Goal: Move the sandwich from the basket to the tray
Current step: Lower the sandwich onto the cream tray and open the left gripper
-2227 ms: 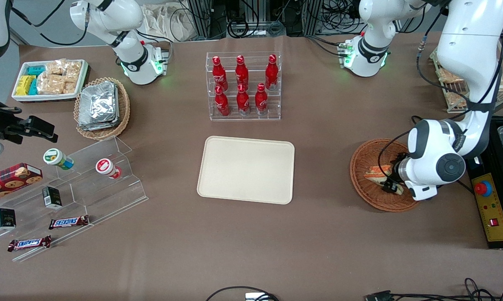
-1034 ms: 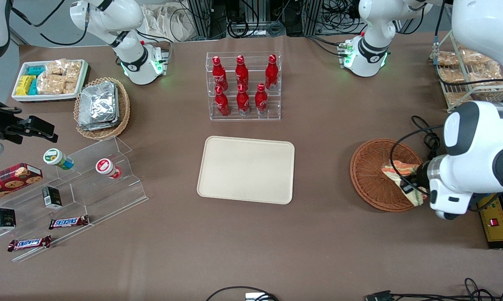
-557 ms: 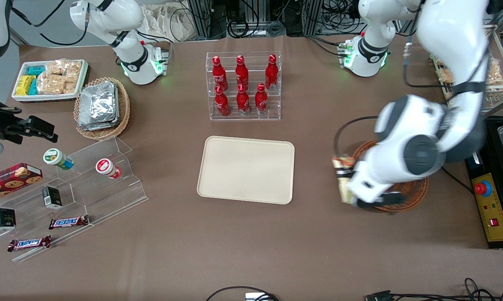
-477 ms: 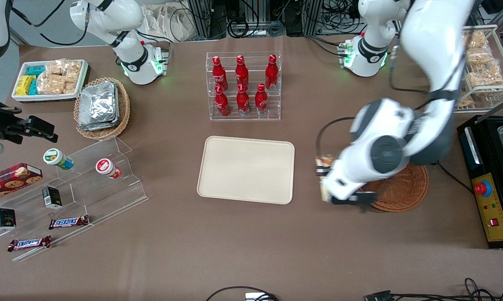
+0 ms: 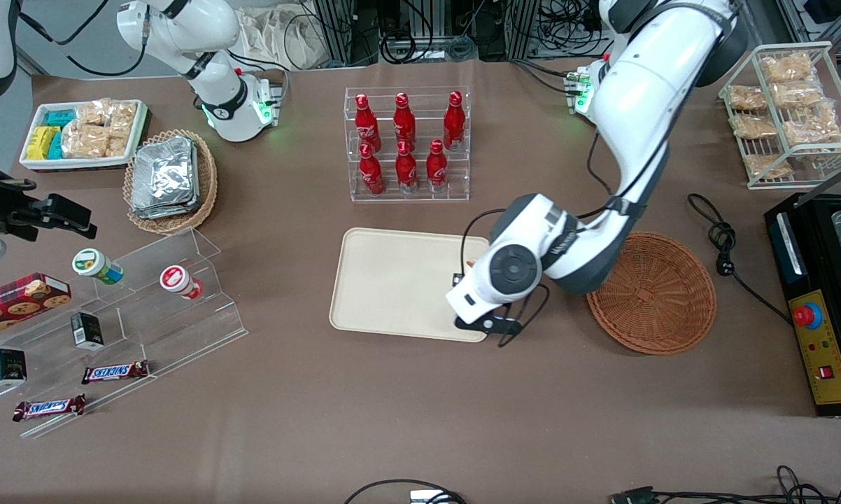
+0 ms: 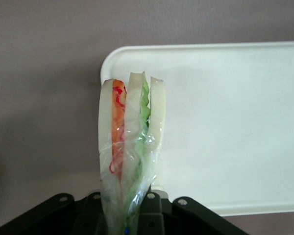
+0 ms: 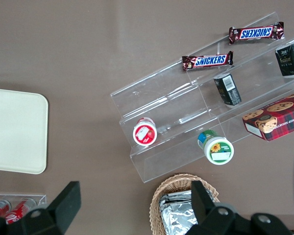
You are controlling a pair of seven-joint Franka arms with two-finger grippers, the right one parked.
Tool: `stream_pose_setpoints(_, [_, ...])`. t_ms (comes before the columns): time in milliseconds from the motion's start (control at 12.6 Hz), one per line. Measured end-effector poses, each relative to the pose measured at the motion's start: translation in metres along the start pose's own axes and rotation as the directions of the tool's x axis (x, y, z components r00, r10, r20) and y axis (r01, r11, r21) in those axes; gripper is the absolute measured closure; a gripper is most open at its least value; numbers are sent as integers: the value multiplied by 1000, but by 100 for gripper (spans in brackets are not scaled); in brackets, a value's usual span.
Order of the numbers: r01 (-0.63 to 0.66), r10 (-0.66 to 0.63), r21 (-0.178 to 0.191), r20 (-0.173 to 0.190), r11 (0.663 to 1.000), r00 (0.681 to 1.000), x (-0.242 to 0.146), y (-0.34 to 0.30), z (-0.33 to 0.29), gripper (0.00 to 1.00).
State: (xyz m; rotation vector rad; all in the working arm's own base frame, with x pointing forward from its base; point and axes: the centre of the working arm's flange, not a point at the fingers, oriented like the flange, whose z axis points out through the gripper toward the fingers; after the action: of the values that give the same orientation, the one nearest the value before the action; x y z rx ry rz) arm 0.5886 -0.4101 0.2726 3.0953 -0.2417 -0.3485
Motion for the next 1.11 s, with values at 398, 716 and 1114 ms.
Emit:
stream_pose_setpoints(398, [-50, 49, 39, 20, 998, 999, -7, 27, 49, 80])
stream_pose_setpoints(716, [-40, 40, 41, 12, 998, 999, -2, 22, 49, 47])
stream_pose_setpoints(1114, [-12, 12, 40, -12, 999, 1000, -2, 19, 28, 0])
